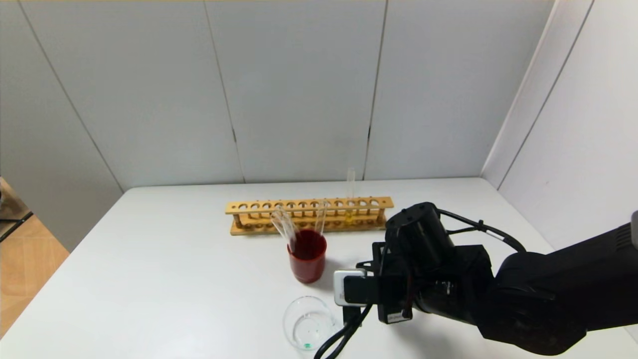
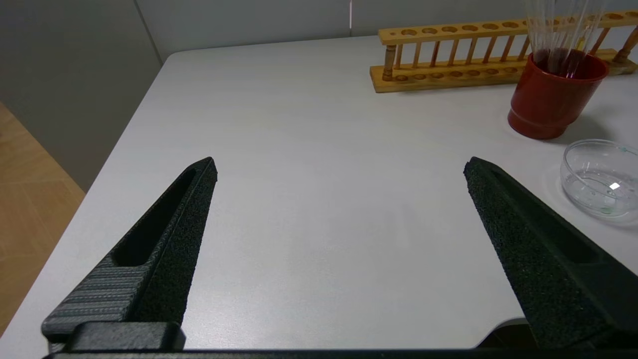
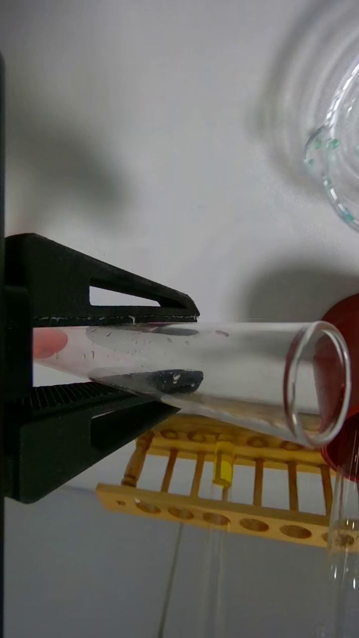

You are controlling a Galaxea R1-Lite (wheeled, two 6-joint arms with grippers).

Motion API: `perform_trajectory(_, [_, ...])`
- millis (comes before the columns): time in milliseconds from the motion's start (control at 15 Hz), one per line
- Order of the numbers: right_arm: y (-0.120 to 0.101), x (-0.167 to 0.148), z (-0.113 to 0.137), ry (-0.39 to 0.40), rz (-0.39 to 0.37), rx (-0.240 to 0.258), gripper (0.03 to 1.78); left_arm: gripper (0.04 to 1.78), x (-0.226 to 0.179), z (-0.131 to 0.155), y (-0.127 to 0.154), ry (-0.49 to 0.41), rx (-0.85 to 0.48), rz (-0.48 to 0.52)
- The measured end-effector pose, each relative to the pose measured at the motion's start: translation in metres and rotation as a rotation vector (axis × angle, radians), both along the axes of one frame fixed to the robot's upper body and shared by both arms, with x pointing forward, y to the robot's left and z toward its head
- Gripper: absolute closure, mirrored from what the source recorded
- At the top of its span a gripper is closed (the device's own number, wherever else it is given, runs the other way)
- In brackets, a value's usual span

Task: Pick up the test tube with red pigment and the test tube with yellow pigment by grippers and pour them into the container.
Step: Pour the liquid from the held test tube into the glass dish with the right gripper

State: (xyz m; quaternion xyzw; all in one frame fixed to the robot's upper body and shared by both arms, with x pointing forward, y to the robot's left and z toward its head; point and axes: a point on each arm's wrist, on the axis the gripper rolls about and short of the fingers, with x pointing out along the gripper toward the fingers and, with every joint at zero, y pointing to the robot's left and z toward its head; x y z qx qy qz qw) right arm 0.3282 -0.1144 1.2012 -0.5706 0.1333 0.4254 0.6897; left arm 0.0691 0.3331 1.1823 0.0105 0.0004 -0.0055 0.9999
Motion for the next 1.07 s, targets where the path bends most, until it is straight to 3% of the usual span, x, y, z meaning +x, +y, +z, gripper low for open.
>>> perform_trajectory(467, [0.030,-0.005,-0.005,-0.045,0.045,-0.037,1.42,0.07,0.000,0.000,0.000,0.000,0.000,0.000])
perform_trajectory(1067, [0.044,-0.007,-0.019,-0.152,0.067,-0.221,1.42,0.07,0.000,0.000,0.000,0.000,0.000,0.000])
